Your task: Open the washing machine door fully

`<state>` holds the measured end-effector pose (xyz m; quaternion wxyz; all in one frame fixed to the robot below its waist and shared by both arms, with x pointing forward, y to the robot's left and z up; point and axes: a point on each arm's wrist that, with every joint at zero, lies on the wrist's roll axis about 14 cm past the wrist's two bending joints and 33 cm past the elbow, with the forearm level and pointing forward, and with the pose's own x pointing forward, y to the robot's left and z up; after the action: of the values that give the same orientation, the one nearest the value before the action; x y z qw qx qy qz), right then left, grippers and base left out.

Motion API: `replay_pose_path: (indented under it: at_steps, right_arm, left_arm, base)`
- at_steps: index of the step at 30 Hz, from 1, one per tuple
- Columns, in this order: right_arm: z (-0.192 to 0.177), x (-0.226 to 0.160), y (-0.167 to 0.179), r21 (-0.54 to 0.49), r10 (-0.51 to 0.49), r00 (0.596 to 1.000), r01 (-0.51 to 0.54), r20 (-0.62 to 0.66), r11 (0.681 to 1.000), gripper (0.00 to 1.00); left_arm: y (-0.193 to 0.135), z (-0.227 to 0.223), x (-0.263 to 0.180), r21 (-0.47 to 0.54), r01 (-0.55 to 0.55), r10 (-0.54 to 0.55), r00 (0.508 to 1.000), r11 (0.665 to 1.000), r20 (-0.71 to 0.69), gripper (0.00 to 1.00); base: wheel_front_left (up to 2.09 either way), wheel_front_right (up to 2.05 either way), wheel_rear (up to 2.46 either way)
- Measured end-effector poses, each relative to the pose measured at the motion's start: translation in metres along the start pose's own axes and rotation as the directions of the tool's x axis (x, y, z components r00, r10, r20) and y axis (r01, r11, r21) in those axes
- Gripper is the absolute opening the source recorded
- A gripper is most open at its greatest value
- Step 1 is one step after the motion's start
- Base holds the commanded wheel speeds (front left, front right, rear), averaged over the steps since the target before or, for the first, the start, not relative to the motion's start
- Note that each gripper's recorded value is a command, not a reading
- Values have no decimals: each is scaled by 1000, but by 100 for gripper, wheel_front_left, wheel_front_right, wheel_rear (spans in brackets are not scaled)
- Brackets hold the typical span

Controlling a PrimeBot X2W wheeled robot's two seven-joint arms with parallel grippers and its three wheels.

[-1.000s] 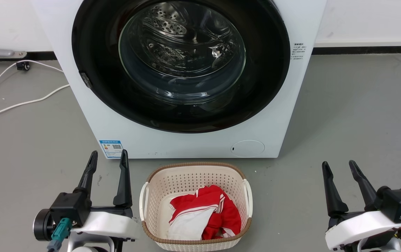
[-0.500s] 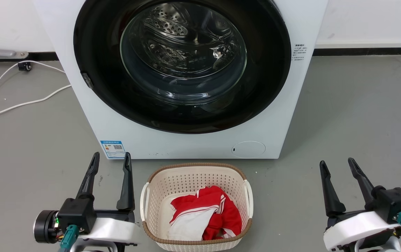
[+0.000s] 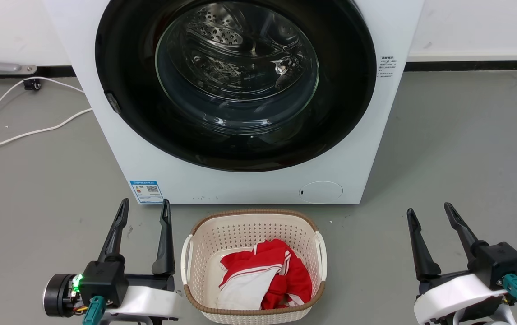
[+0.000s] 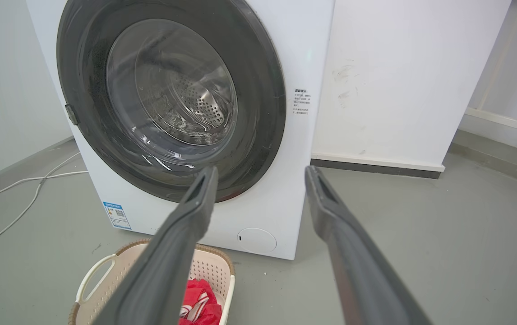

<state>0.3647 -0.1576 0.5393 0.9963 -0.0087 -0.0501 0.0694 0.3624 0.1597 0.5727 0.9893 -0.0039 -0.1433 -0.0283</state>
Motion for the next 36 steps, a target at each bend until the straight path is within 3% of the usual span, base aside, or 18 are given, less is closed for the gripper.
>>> replay_pose_path:
  at_steps: [21,22,23,25,31,36]
  right_arm:
    - [-4,0,-2,20,-7,1000,7,-10,1000,100]
    - [-4,0,-3,26,-9,1000,10,-12,1000,76]
    - [-5,0,-3,35,-12,1000,13,-13,999,33]
    - [-6,0,-4,48,-14,1000,15,-16,999,0]
    - [-9,-1,-5,146,-27,1000,29,-16,989,0]
    - [-18,2,-13,354,-69,997,74,-25,932,0]
  left_arm:
    - [3,-8,-2,-14,-11,11,1000,1000,-26,100]
    - [3,-9,-2,-14,-12,11,1000,1000,-26,100]
    - [3,-9,-2,-12,-11,11,1000,1000,-26,100]
    - [3,-9,-2,-12,-11,10,1000,1000,-28,100]
    - [4,-10,-2,-11,-13,12,999,1000,-30,100]
    - [5,-11,-1,-12,-16,15,999,1000,-31,100]
  base:
    - [0,0,0]
    - [0,0,0]
    - [0,0,0]
    - [0,0,0]
    - [0,0,0]
    - [0,0,0]
